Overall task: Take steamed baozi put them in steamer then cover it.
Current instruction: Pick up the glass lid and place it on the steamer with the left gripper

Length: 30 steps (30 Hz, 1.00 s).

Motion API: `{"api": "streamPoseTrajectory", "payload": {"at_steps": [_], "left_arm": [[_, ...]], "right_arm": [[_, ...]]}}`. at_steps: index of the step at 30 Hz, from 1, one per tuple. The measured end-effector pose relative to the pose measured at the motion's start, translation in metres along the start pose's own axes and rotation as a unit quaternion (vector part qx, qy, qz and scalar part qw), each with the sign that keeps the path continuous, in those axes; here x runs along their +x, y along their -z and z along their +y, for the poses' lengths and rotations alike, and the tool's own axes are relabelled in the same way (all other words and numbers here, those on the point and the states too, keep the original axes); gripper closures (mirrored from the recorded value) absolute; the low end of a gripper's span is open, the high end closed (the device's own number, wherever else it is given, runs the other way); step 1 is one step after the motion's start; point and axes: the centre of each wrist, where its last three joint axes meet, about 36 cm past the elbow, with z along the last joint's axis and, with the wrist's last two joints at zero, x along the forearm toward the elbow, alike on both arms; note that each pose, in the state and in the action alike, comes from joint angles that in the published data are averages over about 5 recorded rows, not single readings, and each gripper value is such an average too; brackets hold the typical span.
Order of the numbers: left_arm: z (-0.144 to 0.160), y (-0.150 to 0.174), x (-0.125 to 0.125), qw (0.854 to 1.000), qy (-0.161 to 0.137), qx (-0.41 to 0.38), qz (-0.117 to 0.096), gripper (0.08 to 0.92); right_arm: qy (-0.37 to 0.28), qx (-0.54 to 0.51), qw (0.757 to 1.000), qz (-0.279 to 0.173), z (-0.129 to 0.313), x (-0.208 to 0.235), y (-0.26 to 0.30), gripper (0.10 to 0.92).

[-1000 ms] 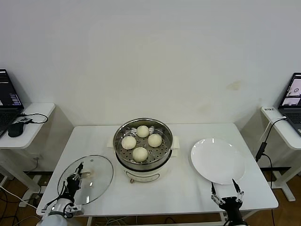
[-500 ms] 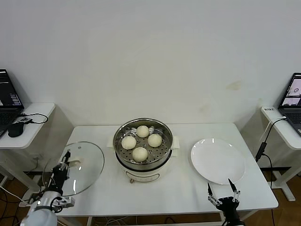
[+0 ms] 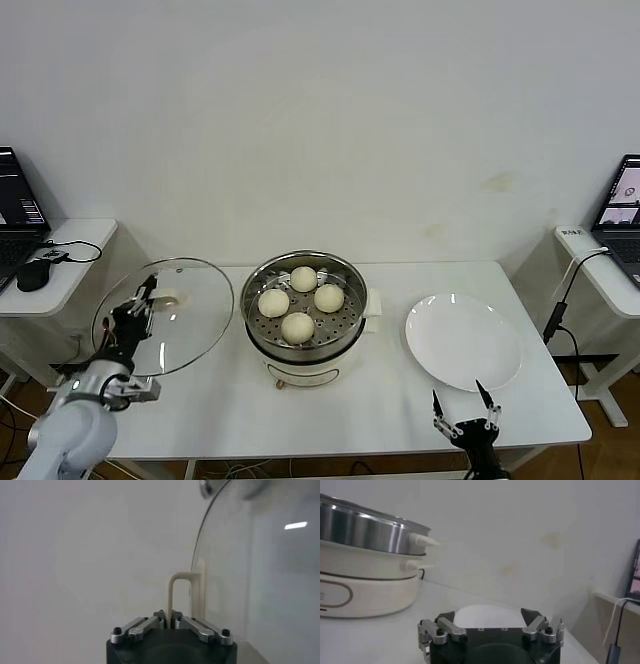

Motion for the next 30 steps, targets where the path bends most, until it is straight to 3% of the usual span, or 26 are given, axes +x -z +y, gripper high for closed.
{"api": "streamPoseTrajectory", "payload": {"at_steps": [19,30], "left_arm": [[0.015,0.111,-0.062,0.998,-0.027,0.031,-0.043,0.851],[0.015,0.173,-0.082,0.997,-0.036,0.024,-0.065,0.851]], "right_arm": [[-0.001,0.008,1.000,0.017,0.026,-0.009,-0.005,0.200],[0.000,0.023,0.999,0.026,0.030,-0.009,-0.010,0.200]]}}
